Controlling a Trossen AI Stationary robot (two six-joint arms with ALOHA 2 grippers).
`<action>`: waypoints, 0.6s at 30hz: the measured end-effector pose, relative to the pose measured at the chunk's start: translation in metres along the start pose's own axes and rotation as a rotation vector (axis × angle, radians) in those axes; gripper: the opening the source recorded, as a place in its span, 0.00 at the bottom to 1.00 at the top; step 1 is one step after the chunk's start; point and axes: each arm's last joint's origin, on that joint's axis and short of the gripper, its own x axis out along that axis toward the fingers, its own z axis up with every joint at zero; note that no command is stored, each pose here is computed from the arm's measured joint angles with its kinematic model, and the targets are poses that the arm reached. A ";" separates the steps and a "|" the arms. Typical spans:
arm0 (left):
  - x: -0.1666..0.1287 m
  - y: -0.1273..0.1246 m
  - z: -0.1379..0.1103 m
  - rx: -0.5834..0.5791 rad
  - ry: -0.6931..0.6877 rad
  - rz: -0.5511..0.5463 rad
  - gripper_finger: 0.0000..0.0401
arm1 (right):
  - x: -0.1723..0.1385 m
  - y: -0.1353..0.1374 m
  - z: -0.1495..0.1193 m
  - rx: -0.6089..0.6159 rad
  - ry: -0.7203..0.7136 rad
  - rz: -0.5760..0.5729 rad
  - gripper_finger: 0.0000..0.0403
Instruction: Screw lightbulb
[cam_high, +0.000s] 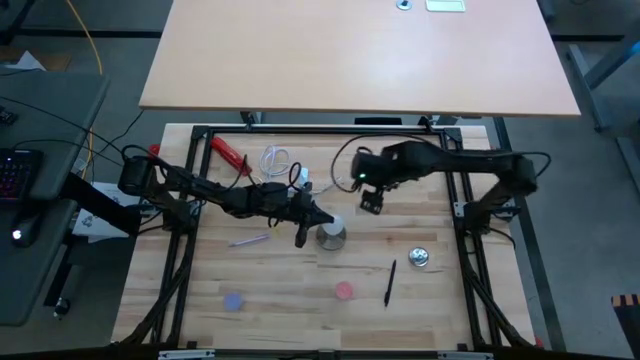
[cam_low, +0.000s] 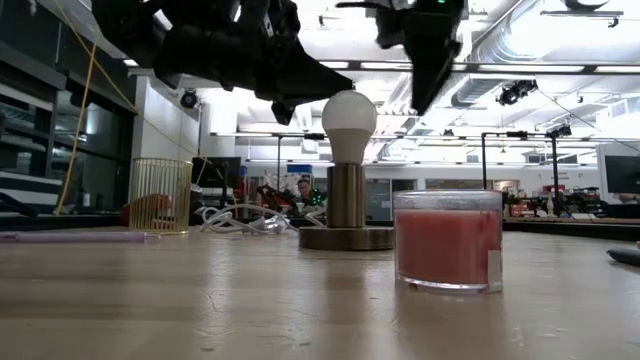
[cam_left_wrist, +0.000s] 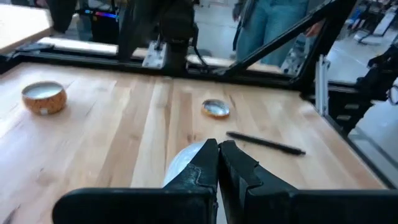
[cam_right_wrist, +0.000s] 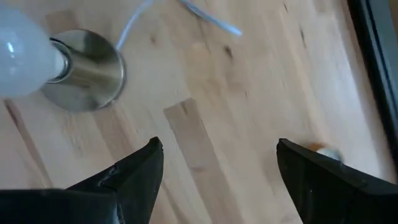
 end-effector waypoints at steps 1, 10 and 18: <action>0.000 0.000 0.000 0.000 0.000 0.001 0.00 | -0.002 -0.002 -0.006 0.020 -0.006 0.019 0.74; 0.000 0.002 0.000 0.042 -0.008 0.058 0.00 | -0.007 0.003 -0.047 0.112 -0.109 0.218 0.74; 0.000 0.002 0.000 0.022 -0.004 0.056 0.00 | -0.011 0.017 -0.048 0.089 -0.202 0.271 0.74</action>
